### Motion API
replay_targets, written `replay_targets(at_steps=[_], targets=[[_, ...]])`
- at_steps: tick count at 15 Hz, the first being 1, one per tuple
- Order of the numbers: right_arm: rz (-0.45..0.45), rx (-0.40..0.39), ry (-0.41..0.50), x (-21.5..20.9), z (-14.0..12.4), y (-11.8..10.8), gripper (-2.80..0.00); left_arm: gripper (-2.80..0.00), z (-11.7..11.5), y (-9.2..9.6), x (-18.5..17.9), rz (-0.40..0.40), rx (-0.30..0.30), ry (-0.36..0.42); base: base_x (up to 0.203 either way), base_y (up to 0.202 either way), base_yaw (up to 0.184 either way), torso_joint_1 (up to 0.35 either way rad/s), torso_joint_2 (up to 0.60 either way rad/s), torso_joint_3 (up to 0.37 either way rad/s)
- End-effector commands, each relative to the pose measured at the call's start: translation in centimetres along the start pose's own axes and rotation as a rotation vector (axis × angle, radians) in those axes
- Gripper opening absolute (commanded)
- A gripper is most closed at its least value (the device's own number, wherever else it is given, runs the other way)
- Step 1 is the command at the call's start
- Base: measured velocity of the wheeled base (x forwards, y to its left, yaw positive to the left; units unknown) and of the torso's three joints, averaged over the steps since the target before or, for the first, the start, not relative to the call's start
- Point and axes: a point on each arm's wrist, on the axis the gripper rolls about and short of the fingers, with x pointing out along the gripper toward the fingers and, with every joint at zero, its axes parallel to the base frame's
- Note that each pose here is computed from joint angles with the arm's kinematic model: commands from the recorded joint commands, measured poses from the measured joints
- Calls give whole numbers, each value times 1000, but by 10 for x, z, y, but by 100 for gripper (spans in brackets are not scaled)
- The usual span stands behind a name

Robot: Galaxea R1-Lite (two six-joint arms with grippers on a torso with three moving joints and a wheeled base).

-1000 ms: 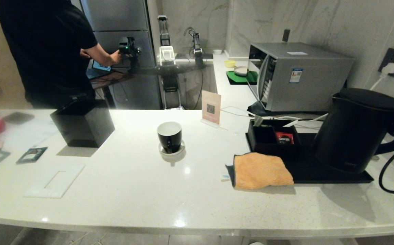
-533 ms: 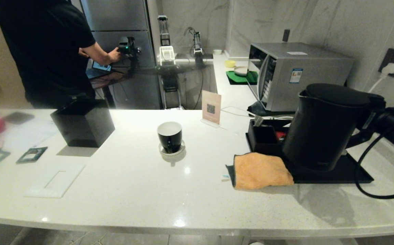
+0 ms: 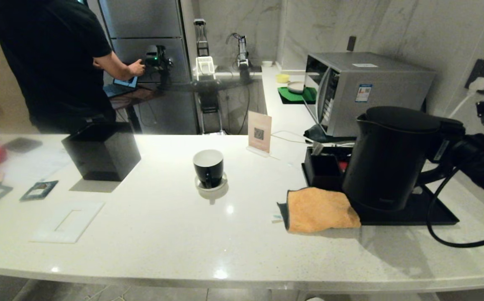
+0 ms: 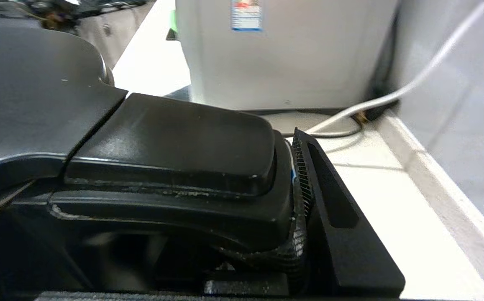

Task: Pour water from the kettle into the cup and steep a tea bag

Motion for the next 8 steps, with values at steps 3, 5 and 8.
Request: replay_targets(at_steps=[3,5,8], targets=[[-1,4,-24,1,4,0,-280,-280,0,0,0,1,0,1,0,0,0,0,0,0],[-5,4,-25,0,5,0,-280,-280,0,0,0,1,0,1,0,0,0,0,0,0],[-3,3,-23,-1,4,0,-280,-280,0,0,0,1,0,1,0,0,0,0,0,0]])
